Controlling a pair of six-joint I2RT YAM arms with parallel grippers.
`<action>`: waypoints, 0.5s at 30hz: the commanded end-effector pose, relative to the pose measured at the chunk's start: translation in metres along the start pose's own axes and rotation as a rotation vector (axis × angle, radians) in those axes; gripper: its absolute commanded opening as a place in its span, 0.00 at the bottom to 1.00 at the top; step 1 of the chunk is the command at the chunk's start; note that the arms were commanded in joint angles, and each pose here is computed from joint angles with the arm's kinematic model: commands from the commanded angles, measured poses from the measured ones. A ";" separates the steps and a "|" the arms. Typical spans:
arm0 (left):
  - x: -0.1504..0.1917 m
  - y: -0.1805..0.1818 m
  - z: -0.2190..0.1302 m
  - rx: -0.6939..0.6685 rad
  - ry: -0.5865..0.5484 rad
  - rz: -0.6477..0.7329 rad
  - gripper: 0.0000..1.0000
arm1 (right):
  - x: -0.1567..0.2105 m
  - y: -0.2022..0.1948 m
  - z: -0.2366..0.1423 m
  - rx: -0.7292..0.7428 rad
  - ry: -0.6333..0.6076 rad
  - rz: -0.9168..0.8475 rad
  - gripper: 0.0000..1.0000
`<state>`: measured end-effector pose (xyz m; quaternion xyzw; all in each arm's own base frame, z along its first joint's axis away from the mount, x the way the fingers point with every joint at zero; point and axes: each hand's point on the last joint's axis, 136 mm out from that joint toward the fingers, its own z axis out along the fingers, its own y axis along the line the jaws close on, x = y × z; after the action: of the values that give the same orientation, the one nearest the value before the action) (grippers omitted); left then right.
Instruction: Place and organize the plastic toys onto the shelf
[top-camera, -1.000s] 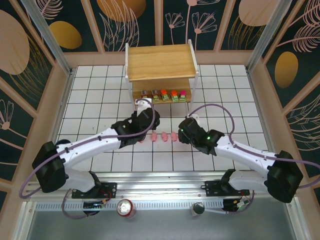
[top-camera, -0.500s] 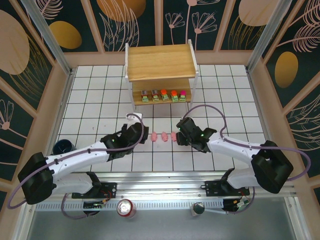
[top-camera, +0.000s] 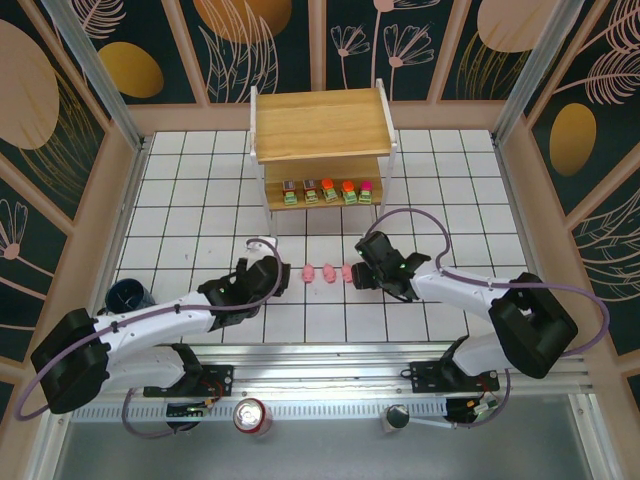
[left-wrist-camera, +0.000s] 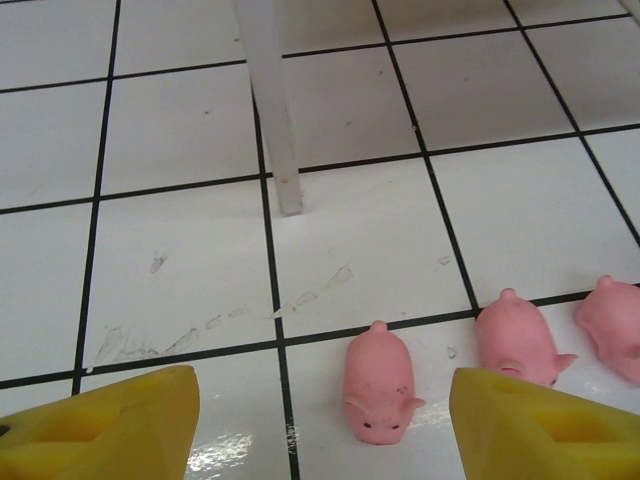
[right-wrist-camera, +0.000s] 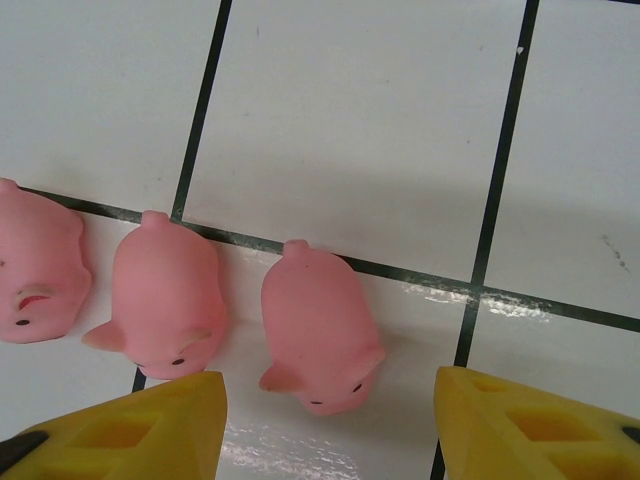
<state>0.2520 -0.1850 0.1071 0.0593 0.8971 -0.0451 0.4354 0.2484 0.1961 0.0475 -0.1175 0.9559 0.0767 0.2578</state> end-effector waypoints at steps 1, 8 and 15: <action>-0.003 0.002 0.002 0.015 -0.021 -0.043 0.67 | 0.003 -0.002 0.005 0.004 0.010 -0.009 0.58; 0.003 0.010 0.009 0.016 -0.007 -0.058 0.68 | 0.004 -0.003 0.013 0.015 0.026 -0.014 0.55; 0.007 0.014 0.013 0.014 0.001 -0.050 0.68 | -0.003 -0.002 0.019 0.030 0.027 -0.032 0.54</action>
<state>0.2584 -0.1717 0.0915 0.0366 0.9019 -0.0539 0.4271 0.2479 0.1924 0.0254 -0.1249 0.9631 0.0544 0.2322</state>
